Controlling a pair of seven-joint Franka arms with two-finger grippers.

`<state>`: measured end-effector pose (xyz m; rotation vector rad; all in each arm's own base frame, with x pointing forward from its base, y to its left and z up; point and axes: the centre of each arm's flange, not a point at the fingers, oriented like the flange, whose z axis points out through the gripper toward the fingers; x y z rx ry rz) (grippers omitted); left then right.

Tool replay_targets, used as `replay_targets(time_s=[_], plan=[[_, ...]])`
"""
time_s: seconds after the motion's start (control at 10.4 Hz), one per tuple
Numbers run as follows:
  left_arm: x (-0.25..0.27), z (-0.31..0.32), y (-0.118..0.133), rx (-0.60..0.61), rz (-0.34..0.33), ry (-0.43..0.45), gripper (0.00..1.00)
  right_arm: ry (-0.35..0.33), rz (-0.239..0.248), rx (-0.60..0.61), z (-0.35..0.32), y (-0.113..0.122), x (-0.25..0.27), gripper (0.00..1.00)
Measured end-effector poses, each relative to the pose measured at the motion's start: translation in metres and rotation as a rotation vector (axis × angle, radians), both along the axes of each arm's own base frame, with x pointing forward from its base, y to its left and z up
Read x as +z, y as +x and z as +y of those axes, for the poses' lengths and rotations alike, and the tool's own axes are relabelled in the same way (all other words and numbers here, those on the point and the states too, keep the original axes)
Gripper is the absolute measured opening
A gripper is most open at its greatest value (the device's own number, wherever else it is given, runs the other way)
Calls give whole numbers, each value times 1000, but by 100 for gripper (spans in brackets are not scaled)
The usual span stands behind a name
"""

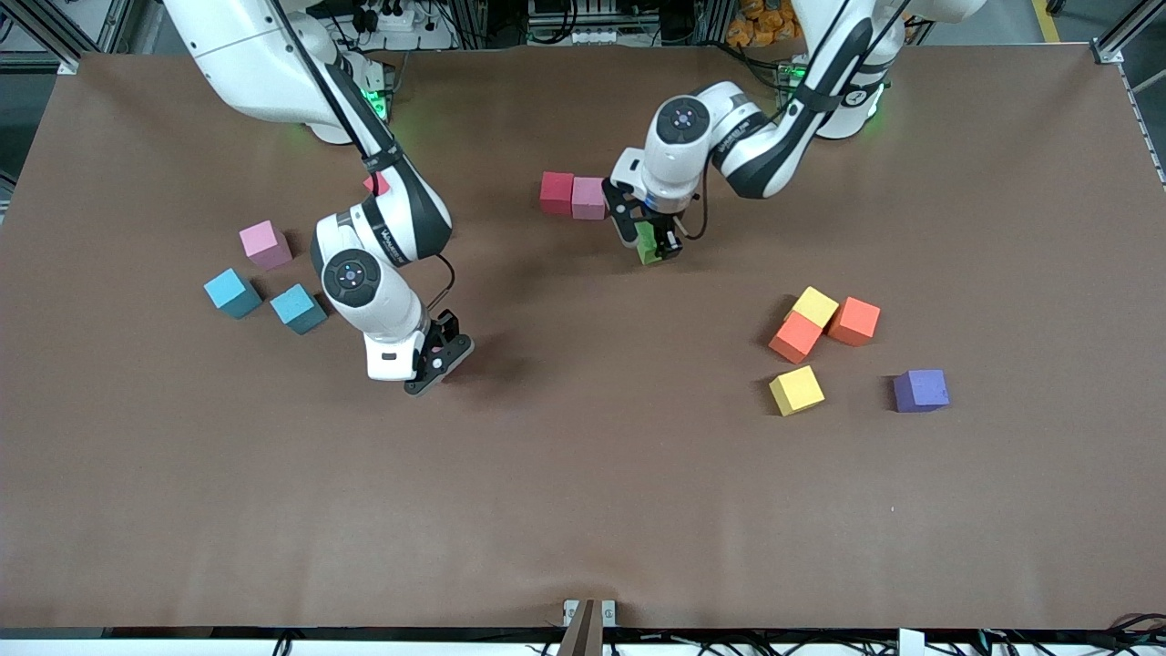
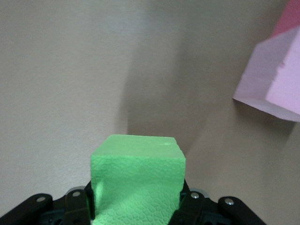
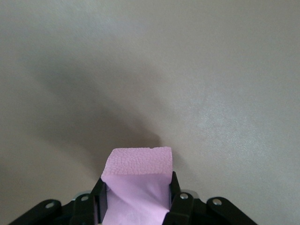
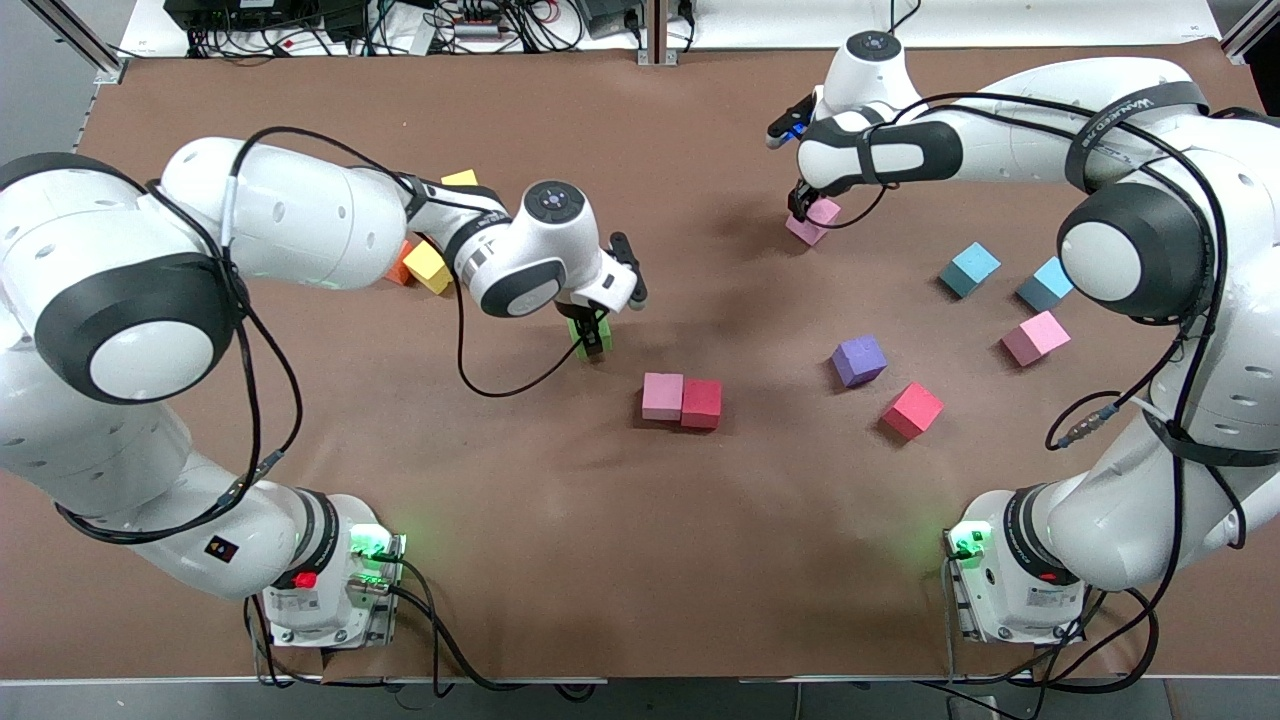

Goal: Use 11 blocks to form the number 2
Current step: 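Carry the green block with the left gripper and lower it against the pink block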

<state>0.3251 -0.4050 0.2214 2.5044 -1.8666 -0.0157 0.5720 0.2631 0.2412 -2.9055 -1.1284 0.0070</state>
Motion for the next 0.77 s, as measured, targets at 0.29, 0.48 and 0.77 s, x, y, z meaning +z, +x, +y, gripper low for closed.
replay_targets(time_s=[0.29, 0.48, 0.77], plan=[[-4, -5, -17, -66, -5, 17, 61, 4, -5, -59, 18, 5, 22, 52], [-7, -10, -31, -116, -8, 27, 61, 9, -13, -109, 32, 2, 28, 52], [-10, -17, -51, -177, -8, 35, 61, 17, -5, -241, 57, -10, 29, 52]])
